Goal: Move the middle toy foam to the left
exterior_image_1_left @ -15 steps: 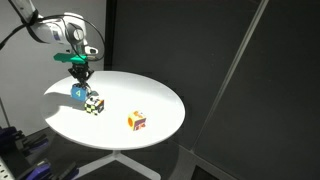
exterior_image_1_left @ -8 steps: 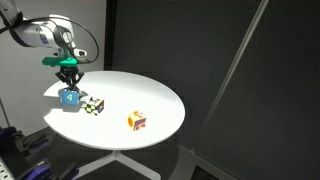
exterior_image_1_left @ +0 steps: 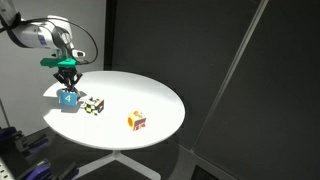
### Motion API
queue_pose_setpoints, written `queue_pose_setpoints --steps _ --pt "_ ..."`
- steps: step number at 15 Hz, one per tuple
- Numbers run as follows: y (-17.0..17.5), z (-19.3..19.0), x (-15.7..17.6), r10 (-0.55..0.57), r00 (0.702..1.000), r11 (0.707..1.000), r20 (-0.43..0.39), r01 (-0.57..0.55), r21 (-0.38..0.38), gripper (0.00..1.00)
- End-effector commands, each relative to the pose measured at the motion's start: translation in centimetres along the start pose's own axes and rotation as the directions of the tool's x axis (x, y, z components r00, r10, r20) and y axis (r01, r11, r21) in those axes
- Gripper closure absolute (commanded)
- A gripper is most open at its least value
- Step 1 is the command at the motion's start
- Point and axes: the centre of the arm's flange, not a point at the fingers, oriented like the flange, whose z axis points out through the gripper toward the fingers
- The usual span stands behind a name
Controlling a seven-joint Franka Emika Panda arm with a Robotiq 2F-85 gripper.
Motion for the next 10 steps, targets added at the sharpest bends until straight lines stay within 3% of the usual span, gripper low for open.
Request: queue_pose_setpoints --steps 1,6,7,10 --pt "0.0 0.0 0.0 0.0 1.0 1.0 0.0 0.0 0.0 0.85" --pt "0.0 0.0 0.0 0.0 1.0 1.0 0.0 0.0 0.0 0.85" --pt "0.0 0.0 0.0 0.0 1.0 1.0 0.0 0.0 0.0 0.96" --pt "-0.2 -1.0 0.5 -0.05 0.998 0.999 -0.042 0.049 -0.013 0.96"
